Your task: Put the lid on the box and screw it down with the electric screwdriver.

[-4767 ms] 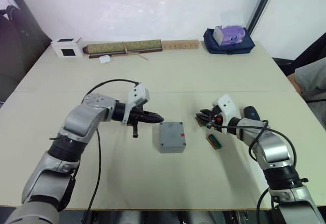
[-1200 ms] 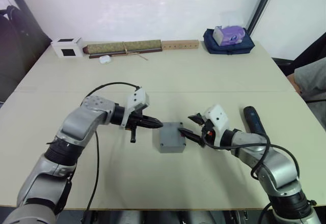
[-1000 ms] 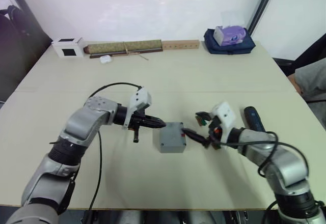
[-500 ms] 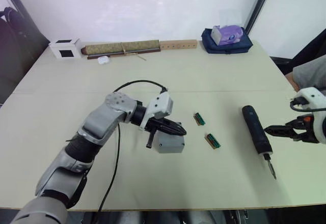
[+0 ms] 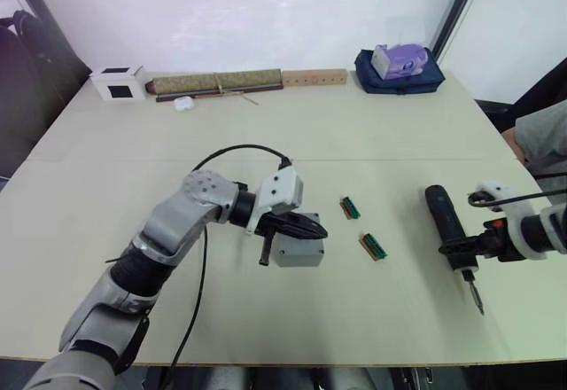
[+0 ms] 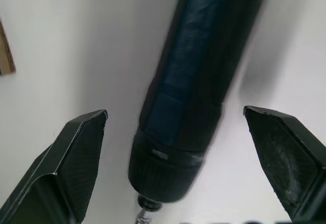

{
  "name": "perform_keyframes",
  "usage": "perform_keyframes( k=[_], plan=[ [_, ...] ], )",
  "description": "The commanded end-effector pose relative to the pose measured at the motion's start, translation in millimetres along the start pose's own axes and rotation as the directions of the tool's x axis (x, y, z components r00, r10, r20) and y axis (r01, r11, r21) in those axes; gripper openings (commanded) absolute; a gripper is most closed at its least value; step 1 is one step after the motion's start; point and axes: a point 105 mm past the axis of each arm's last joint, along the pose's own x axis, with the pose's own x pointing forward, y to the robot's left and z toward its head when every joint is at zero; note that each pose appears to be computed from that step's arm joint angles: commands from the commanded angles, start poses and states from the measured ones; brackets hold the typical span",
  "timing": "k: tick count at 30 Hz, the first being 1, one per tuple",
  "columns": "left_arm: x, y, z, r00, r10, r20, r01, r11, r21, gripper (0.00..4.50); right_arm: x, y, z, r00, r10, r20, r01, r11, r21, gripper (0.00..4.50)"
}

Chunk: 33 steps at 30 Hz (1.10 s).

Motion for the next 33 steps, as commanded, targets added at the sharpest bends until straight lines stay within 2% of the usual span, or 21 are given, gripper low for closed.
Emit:
perform_keyframes(
  k=[1,4,8,10,14,16,18,20,21,22,23,24,25,26,28,30,33],
  plan=[
    [-6.6,1.5,8.7,0.999,0.042,0.021,-0.043,0.999,0.021,0.0,-0.7,-4.7,5.5,1.0,-0.025,-0.009,0.024,0.999,-0.029,4.48],
    [-8.4,2.4,8.7,0.998,0.065,0.026,-0.066,0.998,0.008,0.0,5.7,-4.8,5.7,0.999,-0.034,-0.025,0.032,0.998,-0.06,3.71],
    [-9.1,2.5,8.0,0.996,0.08,0.026,-0.08,0.997,-0.004,0.0,9.7,-1.9,8.3,0.999,-0.023,-0.029,0.021,0.997,-0.075,2.3],
    [-9.6,1.7,7.7,0.996,0.084,0.026,-0.084,0.996,-0.009,0.0,11.9,-0.1,8.3,0.999,-0.02,-0.036,0.017,0.996,-0.089,1.81],
    [-11.3,1.3,6.8,0.995,0.093,0.025,-0.093,0.996,-0.015,0.0,13.9,-0.9,3.5,0.998,-0.031,-0.055,0.024,0.993,-0.113,1.81],
    [-15.2,3.6,3.6,0.994,0.108,0.017,-0.108,0.994,-0.019,0.0,8.4,-6.0,8.9,0.998,-0.051,-0.021,0.048,0.991,-0.128,1.81],
    [-22.7,9.5,-0.7,0.991,0.136,0.01,-0.135,0.99,-0.031,0.0,-6.3,-15.7,30.6,0.992,-0.092,0.092,0.107,0.979,-0.175,1.81],
    [-31.0,16.3,-3.4,0.986,0.167,0.028,-0.164,0.984,-0.067,0.0,-23.4,-8.6,61.4,0.965,-0.029,0.26,0.085,0.974,-0.208,1.81],
    [-35.1,20.4,-4.3,0.982,0.184,0.043,-0.18,0.979,-0.091,0.0,-34.7,2.7,79.1,0.931,0.046,0.362,0.043,0.972,-0.232,1.81],
    [-39.4,23.7,-6.3,0.979,0.197,0.048,-0.191,0.976,-0.106,0.0,-47.9,17.7,97.6,0.871,0.132,0.474,0.004,0.962,-0.274,1.81],
    [-42.4,26.5,-6.7,0.978,0.202,0.05,-0.195,0.974,-0.119,0.0,-67.9,37.0,120.0,0.75,0.212,0.626,-0.021,0.954,-0.298,1.81],
    [-44.5,27.9,-7.3,0.979,0.201,0.045,-0.194,0.973,-0.122,0.0,-79.2,48.0,129.1,0.671,0.241,0.702,-0.019,0.951,-0.308,1.81],
    [-46.0,28.7,-8.1,0.98,0.196,0.038,-0.191,0.974,-0.122,0.0,-83.0,54.2,133.4,0.623,0.233,0.747,-0.012,0.957,-0.288,1.81],
    [-47.6,29.4,-8.7,0.981,0.193,0.033,-0.188,0.975,-0.122,0.0,-82.9,57.8,135.0,0.603,0.218,0.767,-0.006,0.963,-0.269,1.81],
    [-48.0,30.3,-11.5,0.984,0.178,0.007,-0.176,0.978,-0.116,0.0,-94.3,82.4,150.3,0.397,0.229,0.889,0.0,0.968,-0.249,1.81],
    [-47.6,30.7,-13.8,0.986,0.166,-0.012,-0.167,0.98,-0.112,0.0,-103.5,102.7,154.1,0.241,0.231,0.943,-0.004,0.972,-0.237,1.81],
    [-42.6,30.2,-20.9,0.989,0.137,-0.058,-0.142,0.984,-0.106,0.0,-89.2,152.4,141.5,0.155,0.33,0.931,-0.105,0.943,-0.316,1.81]
  ],
)
